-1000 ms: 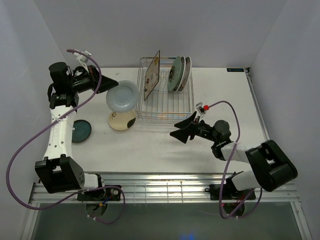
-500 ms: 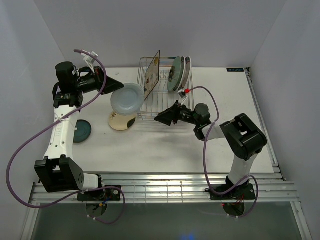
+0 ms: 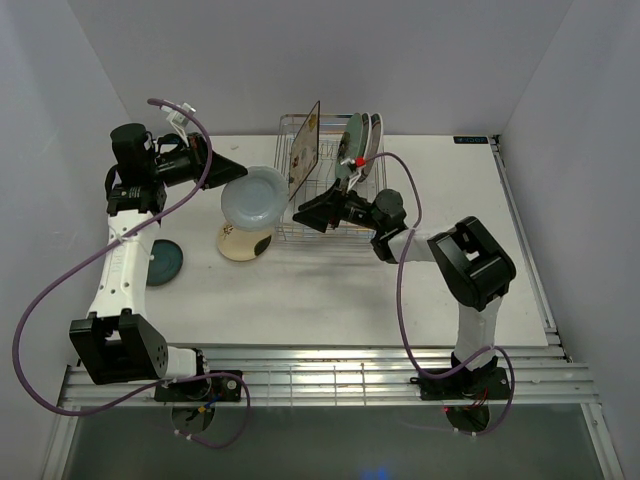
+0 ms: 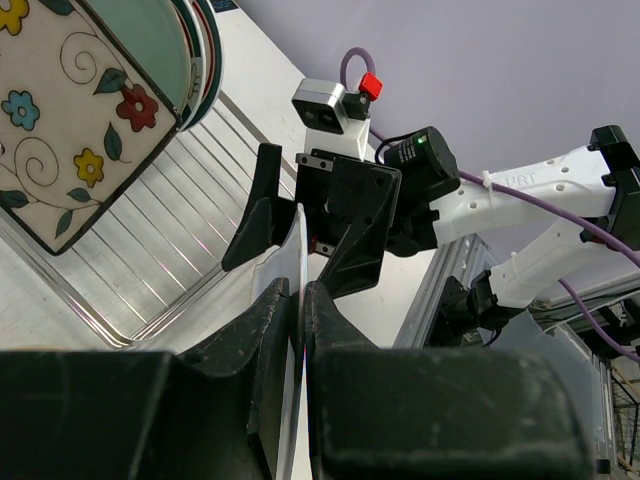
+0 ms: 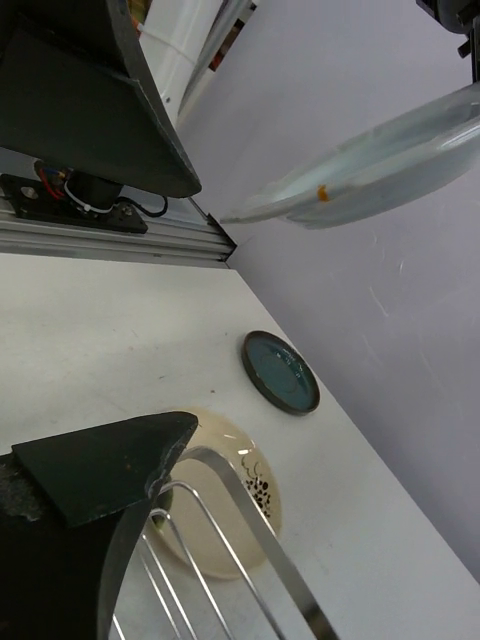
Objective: Load the plates into the dish rack
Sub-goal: Pick up the plate at the center of the board, then insert the plate into the dish rack.
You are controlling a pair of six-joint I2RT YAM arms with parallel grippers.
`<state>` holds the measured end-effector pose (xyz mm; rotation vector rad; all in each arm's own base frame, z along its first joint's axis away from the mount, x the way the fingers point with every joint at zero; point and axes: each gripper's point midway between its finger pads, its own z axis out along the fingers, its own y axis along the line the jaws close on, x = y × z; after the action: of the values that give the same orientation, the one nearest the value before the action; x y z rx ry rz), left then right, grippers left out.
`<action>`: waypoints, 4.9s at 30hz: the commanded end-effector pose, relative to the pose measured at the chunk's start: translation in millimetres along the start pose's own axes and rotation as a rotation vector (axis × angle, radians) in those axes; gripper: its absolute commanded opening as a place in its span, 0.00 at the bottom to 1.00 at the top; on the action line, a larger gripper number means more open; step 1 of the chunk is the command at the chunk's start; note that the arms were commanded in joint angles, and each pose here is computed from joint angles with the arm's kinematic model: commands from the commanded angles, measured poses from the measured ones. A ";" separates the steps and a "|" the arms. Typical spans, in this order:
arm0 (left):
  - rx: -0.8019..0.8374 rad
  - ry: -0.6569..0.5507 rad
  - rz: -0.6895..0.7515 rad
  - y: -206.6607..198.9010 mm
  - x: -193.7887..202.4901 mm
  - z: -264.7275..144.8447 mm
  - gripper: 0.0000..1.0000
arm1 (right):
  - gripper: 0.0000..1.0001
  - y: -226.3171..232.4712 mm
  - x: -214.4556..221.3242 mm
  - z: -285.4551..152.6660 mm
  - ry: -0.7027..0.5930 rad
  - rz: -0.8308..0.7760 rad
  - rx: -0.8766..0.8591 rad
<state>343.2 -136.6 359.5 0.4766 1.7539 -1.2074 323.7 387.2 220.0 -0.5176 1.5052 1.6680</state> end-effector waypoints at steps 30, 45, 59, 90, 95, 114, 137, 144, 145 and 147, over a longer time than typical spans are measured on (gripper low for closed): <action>0.063 0.009 0.006 -16.3 -6.8 -0.9 0.00 | 0.08 119.6 -69.4 39.2 -0.242 -0.440 -0.425; 0.079 0.018 0.013 -13.8 -4.0 0.4 0.56 | 0.08 112.1 -76.3 46.9 -0.230 -0.345 -0.353; -0.154 -0.114 0.156 -3.2 -26.6 -12.5 0.98 | 0.08 80.3 -68.5 46.8 -0.114 -0.347 -0.106; -0.477 -0.294 0.247 55.3 -38.7 -32.3 0.98 | 0.08 3.3 -183.7 -81.7 -0.485 -0.450 0.987; -0.477 -0.294 0.249 55.9 -38.5 -32.5 0.98 | 0.08 5.7 -196.0 -89.8 -0.527 -0.462 1.037; -0.468 -0.289 0.256 54.0 -36.8 -32.1 0.98 | 0.08 -17.1 -235.4 -82.6 -0.570 -0.494 1.203; -0.457 -0.269 0.246 59.5 -31.7 -27.9 0.98 | 0.08 -112.2 -221.2 -50.9 -0.391 -0.495 1.445; -0.456 -0.267 0.239 61.1 -31.1 -27.0 0.98 | 0.08 -137.7 -207.1 -56.3 -0.397 -0.459 1.493; -0.455 -0.266 0.241 60.8 -30.9 -26.5 0.98 | 0.08 -143.2 -203.7 -57.3 -0.393 -0.456 1.503; -0.456 -0.266 0.241 61.0 -30.8 -27.1 0.98 | 0.08 -147.6 -201.1 -59.5 -0.401 -0.445 1.516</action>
<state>393.6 -77.2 354.6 0.2091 1.6329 -0.6373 531.5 272.1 219.1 0.1467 1.8239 -0.0471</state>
